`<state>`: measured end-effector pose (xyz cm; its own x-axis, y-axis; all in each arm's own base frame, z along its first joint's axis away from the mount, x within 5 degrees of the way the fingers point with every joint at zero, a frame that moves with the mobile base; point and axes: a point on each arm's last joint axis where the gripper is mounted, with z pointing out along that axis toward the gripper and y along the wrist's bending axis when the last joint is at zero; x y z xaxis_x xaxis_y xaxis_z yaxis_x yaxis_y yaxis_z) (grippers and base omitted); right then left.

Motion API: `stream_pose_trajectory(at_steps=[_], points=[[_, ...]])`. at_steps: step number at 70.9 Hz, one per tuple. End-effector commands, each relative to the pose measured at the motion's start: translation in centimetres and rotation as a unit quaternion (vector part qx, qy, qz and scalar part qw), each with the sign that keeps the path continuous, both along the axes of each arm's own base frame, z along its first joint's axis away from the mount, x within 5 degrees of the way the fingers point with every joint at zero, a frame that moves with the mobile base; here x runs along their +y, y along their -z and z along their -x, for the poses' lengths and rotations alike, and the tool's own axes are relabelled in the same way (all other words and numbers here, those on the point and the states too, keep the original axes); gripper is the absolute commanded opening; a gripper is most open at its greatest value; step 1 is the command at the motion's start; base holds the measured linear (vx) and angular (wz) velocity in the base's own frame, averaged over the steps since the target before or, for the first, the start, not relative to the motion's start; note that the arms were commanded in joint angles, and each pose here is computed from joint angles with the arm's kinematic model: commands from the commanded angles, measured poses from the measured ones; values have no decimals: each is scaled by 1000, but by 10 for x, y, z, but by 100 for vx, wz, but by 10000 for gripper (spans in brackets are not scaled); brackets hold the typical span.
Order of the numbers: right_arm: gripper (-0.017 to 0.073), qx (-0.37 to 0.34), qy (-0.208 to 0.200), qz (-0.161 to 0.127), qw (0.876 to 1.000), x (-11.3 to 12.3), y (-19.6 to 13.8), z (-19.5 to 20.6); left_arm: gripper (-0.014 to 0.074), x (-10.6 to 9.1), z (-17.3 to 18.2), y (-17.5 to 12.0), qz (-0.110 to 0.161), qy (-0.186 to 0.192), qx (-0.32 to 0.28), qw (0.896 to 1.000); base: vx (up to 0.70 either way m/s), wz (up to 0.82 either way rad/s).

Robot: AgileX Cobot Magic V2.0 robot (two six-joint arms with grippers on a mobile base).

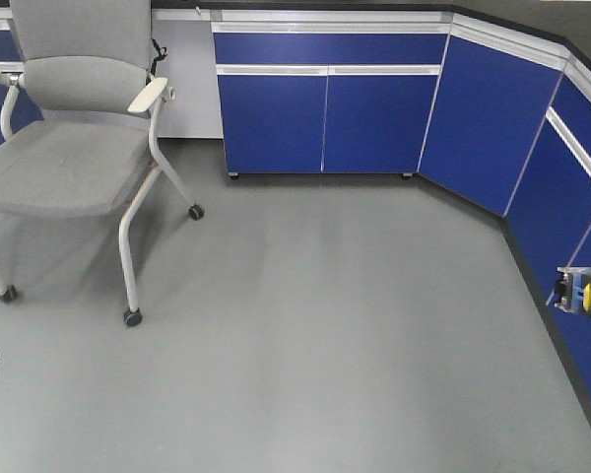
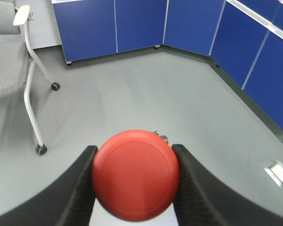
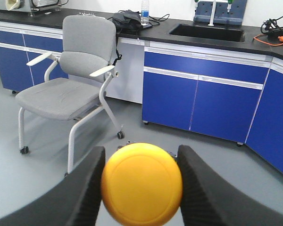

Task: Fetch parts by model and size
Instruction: 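Drive the base to the bench with the red tray, holding both buttons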

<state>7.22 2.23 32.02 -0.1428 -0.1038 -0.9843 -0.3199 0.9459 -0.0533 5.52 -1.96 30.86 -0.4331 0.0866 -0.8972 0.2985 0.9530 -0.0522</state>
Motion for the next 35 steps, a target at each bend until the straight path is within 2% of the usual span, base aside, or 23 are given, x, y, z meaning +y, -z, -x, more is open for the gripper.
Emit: stream_pose_trajectory(at_steps=[1, 19, 35], points=[[-2, -50, -7, -4, 999, 1, -15, 0, -7, -1, -4, -14, 17, -1, -39, 999, 48, 1], [-2, -50, -7, -4, 999, 1, -15, 0, -7, -1, -4, -14, 17, -1, -39, 999, 45, -9], [-2, -50, -7, -4, 999, 1, -15, 0, -7, -1, -4, -14, 17, -1, -39, 999, 37, -62]])
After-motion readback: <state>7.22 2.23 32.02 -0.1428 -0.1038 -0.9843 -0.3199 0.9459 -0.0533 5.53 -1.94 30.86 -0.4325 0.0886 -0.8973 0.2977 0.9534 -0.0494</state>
